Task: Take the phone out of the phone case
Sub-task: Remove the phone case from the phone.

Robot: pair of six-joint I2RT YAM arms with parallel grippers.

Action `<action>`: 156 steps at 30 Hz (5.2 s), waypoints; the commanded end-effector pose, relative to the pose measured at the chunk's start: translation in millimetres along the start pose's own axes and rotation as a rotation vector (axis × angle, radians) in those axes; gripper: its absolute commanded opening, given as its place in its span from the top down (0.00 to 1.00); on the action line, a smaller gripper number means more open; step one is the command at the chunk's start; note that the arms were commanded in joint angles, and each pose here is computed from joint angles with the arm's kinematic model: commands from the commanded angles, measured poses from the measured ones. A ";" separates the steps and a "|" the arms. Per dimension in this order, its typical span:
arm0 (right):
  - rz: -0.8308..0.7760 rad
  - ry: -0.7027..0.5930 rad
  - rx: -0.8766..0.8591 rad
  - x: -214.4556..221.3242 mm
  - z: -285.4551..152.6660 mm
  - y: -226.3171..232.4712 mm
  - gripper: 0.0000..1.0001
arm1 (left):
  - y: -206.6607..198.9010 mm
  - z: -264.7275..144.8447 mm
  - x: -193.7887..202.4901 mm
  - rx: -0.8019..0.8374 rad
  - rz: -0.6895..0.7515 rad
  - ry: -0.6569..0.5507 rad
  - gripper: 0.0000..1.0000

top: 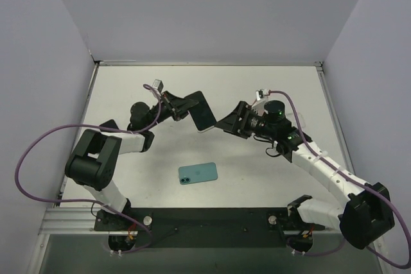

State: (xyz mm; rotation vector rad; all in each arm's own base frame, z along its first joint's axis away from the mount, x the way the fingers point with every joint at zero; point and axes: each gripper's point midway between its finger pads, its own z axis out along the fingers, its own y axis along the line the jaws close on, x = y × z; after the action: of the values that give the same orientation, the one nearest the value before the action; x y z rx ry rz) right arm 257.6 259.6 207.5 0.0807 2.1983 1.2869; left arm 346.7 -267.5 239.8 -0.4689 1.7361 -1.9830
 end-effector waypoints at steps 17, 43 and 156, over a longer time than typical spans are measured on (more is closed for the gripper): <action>0.142 -0.089 -0.342 -21.1 8.8 63.0 0.84 | -66.7 -9.6 4.5 0.219 0.079 -0.014 1.00; 0.364 -0.099 -0.642 -35.4 -9.3 135.2 1.00 | -137.0 -21.1 -0.1 0.319 0.193 -0.147 1.00; -0.128 -0.264 0.165 -63.9 -76.9 59.4 0.68 | -197.9 -53.2 39.5 0.252 0.128 -0.067 1.00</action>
State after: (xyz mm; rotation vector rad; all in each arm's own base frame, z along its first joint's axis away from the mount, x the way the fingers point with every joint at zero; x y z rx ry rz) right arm 282.3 250.5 350.6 0.3617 1.8255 1.3969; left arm 268.0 -218.3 448.2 -0.3969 1.2839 -2.1304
